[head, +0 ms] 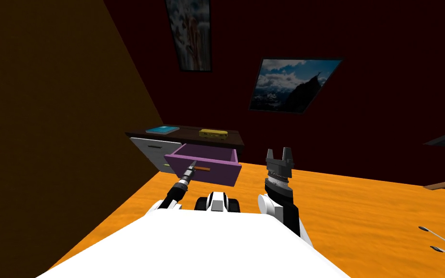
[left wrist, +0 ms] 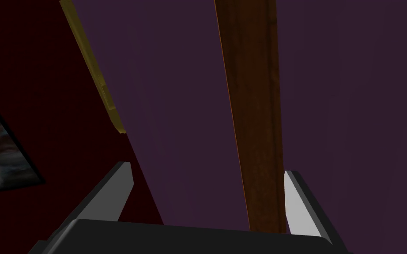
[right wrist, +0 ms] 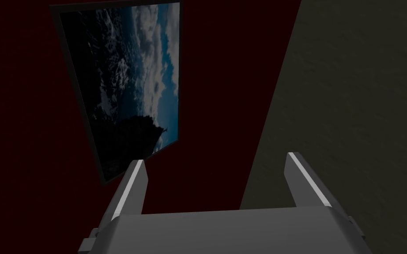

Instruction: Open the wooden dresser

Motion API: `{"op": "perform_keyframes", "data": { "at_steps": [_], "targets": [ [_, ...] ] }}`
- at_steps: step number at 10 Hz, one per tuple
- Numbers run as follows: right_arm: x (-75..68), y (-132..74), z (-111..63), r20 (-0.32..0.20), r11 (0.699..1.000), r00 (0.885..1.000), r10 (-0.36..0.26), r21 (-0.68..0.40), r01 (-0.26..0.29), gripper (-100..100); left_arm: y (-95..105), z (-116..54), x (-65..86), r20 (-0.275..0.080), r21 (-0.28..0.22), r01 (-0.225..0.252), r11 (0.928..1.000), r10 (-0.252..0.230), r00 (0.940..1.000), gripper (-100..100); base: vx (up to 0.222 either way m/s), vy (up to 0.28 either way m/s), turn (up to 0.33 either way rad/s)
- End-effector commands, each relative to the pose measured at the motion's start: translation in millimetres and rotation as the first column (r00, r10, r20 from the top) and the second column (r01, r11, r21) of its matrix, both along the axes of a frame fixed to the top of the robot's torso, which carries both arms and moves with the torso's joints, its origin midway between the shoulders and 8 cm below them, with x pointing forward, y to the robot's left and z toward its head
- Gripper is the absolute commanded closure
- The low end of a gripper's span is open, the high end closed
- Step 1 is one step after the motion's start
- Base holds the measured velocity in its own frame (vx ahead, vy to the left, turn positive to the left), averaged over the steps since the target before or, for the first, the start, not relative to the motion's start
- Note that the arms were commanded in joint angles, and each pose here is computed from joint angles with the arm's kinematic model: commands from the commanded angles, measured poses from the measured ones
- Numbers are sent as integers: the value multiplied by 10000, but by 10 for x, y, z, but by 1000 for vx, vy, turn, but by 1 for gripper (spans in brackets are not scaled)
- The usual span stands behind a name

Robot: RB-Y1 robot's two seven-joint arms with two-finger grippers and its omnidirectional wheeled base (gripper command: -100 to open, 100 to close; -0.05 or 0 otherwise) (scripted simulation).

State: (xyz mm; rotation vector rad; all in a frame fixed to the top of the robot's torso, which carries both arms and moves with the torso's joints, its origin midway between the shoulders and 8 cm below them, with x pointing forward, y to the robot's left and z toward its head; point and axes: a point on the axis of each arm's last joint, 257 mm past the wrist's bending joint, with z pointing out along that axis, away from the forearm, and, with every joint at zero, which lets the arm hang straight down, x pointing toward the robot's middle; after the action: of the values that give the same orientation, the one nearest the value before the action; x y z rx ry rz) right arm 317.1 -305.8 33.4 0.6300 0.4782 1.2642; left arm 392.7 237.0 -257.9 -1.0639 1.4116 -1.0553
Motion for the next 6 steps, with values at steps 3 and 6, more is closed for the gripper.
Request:
{"op": "perform_keyframes", "data": {
  "at_steps": [3, 6],
  "targets": [
    [0, 0, 0, 0, 10000, 10000, 0, 0, 0, 0, -4, 10, -31, -98, -29, -8, 10000, 7, 10000, 0, 9, 0, -6],
    [0, 0, 0, 0, 10000, 10000, 0, 0, 0, 0, 0, -45, -50, -229, -53, -23, 10000, 22, 9997, 0, 0, 0, 0]
  ]
}}
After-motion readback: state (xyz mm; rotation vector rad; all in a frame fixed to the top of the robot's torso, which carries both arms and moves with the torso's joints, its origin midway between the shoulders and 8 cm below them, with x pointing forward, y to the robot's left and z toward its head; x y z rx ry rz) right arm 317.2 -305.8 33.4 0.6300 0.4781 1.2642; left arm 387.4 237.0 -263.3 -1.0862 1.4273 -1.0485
